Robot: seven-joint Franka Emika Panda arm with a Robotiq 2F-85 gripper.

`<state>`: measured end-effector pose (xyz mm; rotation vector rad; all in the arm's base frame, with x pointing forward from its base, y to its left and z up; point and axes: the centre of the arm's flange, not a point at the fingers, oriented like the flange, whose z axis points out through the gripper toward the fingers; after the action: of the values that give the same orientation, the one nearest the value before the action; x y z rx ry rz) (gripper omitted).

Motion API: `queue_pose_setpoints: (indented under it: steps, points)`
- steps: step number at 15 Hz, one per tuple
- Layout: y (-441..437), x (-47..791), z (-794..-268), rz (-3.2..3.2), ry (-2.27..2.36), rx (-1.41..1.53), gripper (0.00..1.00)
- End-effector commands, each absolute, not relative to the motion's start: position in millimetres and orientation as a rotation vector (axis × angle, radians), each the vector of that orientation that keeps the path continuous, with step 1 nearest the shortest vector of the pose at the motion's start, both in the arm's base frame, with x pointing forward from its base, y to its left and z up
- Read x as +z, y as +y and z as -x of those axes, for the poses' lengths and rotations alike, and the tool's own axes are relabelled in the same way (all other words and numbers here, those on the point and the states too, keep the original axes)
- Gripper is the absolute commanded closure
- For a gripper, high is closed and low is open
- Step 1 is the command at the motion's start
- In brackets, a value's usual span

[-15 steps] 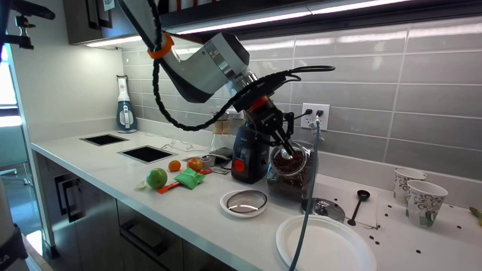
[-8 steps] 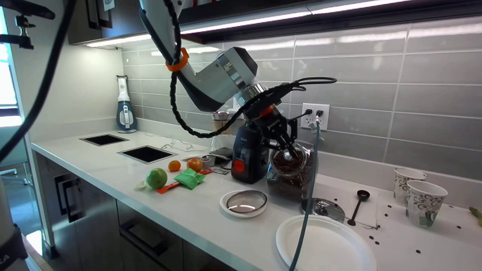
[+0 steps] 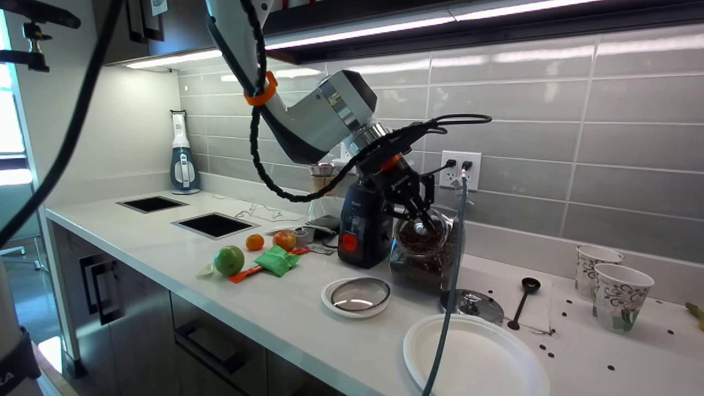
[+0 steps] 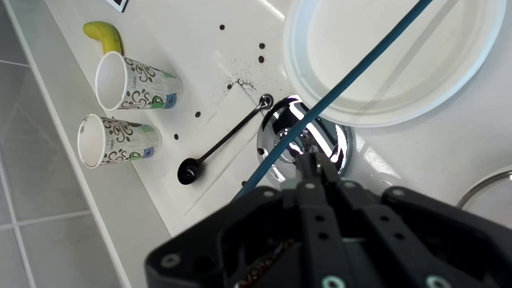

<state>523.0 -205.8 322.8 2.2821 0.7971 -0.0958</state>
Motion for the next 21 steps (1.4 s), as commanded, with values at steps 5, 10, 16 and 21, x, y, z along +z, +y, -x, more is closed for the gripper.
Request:
queue_pose_setpoints:
  steps: [5, 10, 16, 21]
  points:
    - [-191, 277, -521, -2.224, 0.828, -0.148, 0.99]
    - [-184, 264, -524, -2.158, 0.839, -0.135, 0.99]
    - [-177, 247, -531, -2.107, 0.879, -0.115, 0.99]
    - [-173, 241, -533, -2.088, 0.893, -0.109, 0.73]
